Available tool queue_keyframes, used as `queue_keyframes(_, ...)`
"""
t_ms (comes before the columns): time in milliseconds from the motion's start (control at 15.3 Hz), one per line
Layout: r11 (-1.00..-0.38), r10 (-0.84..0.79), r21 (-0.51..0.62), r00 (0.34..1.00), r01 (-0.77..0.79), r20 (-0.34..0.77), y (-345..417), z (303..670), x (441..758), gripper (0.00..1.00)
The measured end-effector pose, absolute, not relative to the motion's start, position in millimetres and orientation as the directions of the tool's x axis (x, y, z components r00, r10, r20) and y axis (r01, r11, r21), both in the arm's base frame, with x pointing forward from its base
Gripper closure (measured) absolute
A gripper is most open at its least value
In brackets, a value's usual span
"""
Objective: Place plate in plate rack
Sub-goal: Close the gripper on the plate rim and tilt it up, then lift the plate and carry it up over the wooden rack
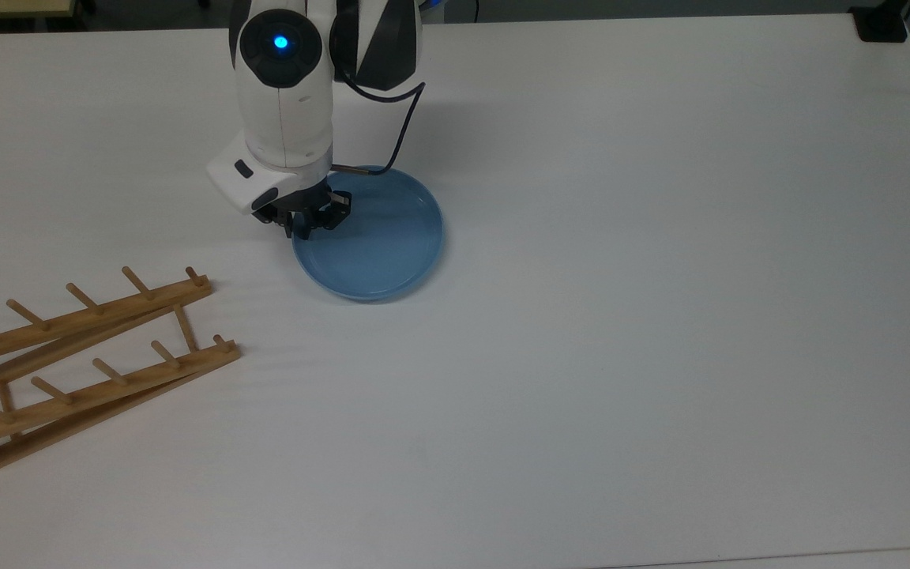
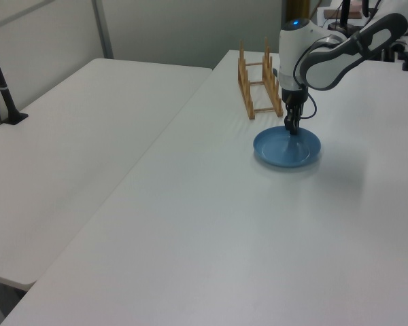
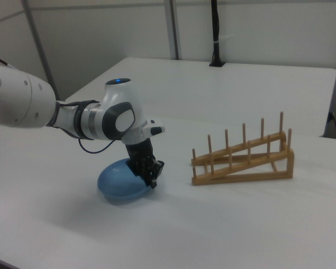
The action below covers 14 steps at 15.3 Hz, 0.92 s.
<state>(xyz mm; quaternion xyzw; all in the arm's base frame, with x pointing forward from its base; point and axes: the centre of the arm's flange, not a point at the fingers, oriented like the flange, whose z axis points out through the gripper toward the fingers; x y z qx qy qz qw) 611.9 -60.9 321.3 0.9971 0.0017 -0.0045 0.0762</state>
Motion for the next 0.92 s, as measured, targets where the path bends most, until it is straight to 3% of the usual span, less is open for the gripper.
queue_keyframes(131, -0.988, 0.007, 0.153, 1.0, 0.004, 0.018, -58.1, 334.5, 617.3, 0.94)
queue_keyframes(196, -0.988, 0.009, 0.154, 0.999, 0.003, 0.035, -57.1, 343.6, 619.4, 0.95)
queue_keyframes(916, -0.988, -0.025, 0.142, 0.979, -0.055, 0.201, -60.0, 434.0, 632.6, 0.95)
